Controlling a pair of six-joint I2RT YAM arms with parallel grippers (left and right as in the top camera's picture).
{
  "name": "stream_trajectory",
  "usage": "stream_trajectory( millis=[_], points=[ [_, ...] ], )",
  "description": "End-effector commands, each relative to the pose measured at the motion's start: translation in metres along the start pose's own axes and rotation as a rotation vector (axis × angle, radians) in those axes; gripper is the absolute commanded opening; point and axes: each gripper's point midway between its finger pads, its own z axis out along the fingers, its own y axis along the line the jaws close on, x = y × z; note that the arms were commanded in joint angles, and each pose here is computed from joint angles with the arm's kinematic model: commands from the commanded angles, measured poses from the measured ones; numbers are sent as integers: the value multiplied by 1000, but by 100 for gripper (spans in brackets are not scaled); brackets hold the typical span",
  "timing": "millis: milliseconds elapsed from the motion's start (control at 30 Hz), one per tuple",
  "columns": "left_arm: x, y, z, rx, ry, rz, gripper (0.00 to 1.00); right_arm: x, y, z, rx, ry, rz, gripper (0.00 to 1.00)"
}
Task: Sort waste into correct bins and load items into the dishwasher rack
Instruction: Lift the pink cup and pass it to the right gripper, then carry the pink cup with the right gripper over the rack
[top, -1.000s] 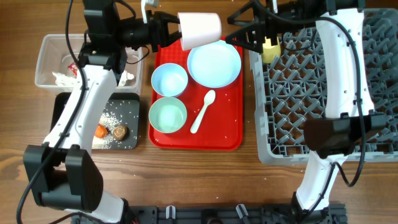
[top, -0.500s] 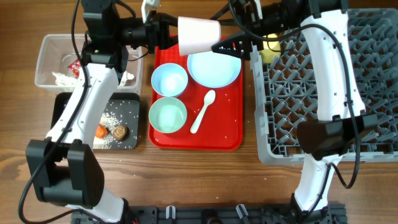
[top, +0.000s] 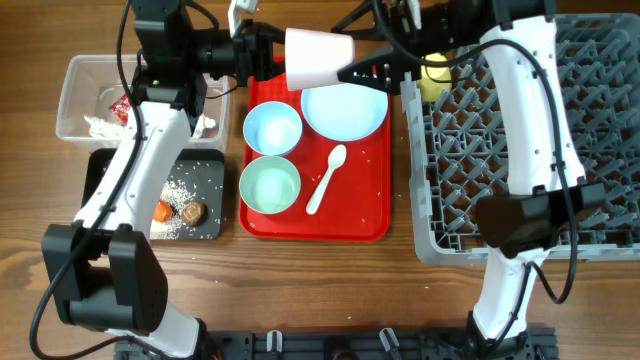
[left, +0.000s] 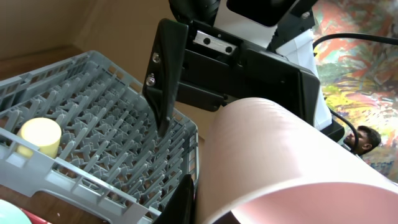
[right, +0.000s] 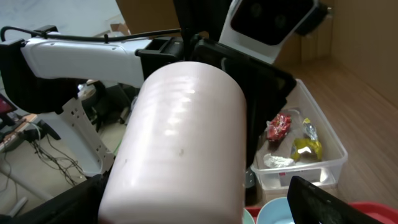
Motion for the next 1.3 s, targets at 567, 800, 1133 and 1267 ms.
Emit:
stream_trajectory(
  millis=[567,800,1133,1267],
  points=[
    [1,-2,0,18,13,16,11,-4,7,12,-43,-14,-39,45],
    [-1,0,-1,8,5,16,15,-4,7,12,-43,-14,-39,40],
    [4,4,-2,2,7,-32,13,-5,5,12,-39,-17,-59,22],
    [13,10,-2,-4,16,-61,13,-8,1,12,-33,-22,-41,18]
  ],
)
